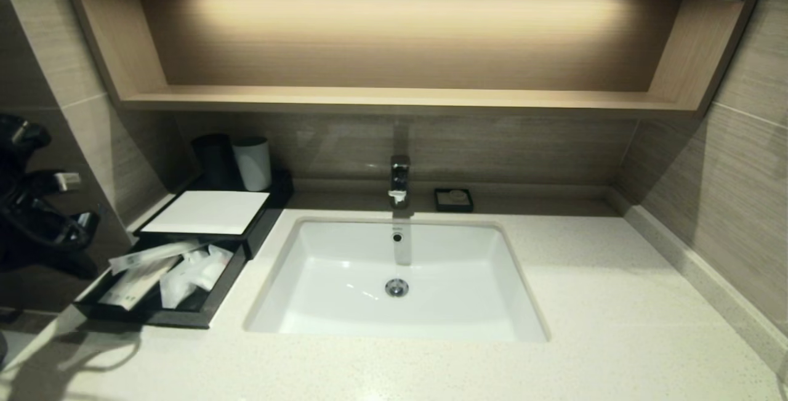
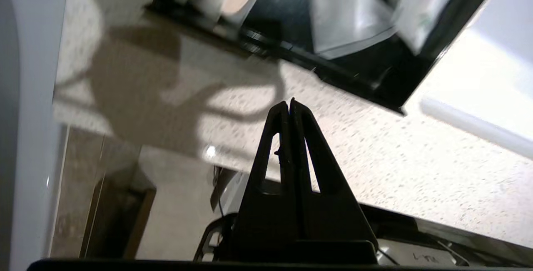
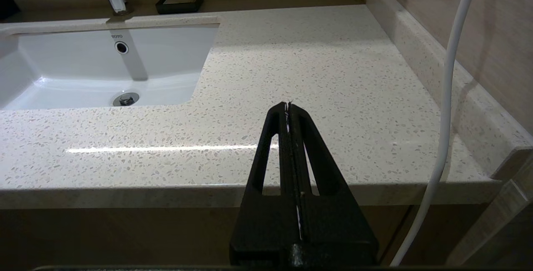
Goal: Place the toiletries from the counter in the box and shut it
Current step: Close the drawer
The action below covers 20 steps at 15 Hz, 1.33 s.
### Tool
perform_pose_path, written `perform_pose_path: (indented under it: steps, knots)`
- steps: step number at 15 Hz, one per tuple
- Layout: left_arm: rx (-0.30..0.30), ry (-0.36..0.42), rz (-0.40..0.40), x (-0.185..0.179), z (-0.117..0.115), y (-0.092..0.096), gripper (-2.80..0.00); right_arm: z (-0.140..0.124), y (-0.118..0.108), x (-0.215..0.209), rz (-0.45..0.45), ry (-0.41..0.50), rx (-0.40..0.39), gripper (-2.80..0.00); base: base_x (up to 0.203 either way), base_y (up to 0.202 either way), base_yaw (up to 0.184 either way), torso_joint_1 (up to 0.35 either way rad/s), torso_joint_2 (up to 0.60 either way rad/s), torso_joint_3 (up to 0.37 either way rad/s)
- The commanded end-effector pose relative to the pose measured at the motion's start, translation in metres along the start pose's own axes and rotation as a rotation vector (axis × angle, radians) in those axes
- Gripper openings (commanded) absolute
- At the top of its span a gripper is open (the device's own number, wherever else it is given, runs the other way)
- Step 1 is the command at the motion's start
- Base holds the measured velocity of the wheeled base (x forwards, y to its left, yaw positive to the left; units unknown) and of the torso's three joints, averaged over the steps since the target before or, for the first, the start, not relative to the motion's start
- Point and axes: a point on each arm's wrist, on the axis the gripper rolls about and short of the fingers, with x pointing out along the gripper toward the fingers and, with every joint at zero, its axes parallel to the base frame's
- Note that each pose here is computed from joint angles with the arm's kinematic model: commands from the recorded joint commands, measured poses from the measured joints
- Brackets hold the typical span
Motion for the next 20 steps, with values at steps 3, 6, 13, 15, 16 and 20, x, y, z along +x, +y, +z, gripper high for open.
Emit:
perform_pose_path:
  steps: [3,6,13,15,16,20]
  knots:
    - [-0.020,0.097,0.131,0.015,-0.006,0.009,-2.80,0.000,0.000,0.000,0.000,0.001,0.000,-2.80,0.000,0.000,0.000,0.000,0.00,0.000]
    - [-0.013,0.128,0.134,0.025,-0.004,0.011,-2.80,0.000,0.000,0.000,0.001,0.001,0.000,-2.80,0.000,0.000,0.000,0.000,0.00,0.000]
    - [-0.024,0.194,0.162,0.046,0.001,0.020,-2.80,0.000,0.000,0.000,0.000,0.001,0.000,-2.80,0.000,0.000,0.000,0.000,0.00,0.000]
    - [-0.025,0.206,0.162,0.050,0.002,0.021,-2.80,0.000,0.000,0.000,-0.001,0.001,0.000,-2.80,0.000,0.000,0.000,0.000,0.00,0.000]
    - [-0.026,0.216,0.161,0.052,0.002,0.021,-2.80,0.000,0.000,0.000,0.000,0.001,0.000,-2.80,0.000,0.000,0.000,0.000,0.00,0.000]
    - [-0.026,0.238,0.160,0.058,0.000,0.022,-2.80,0.000,0.000,0.000,-0.001,0.001,0.000,-2.80,0.000,0.000,0.000,0.000,0.00,0.000]
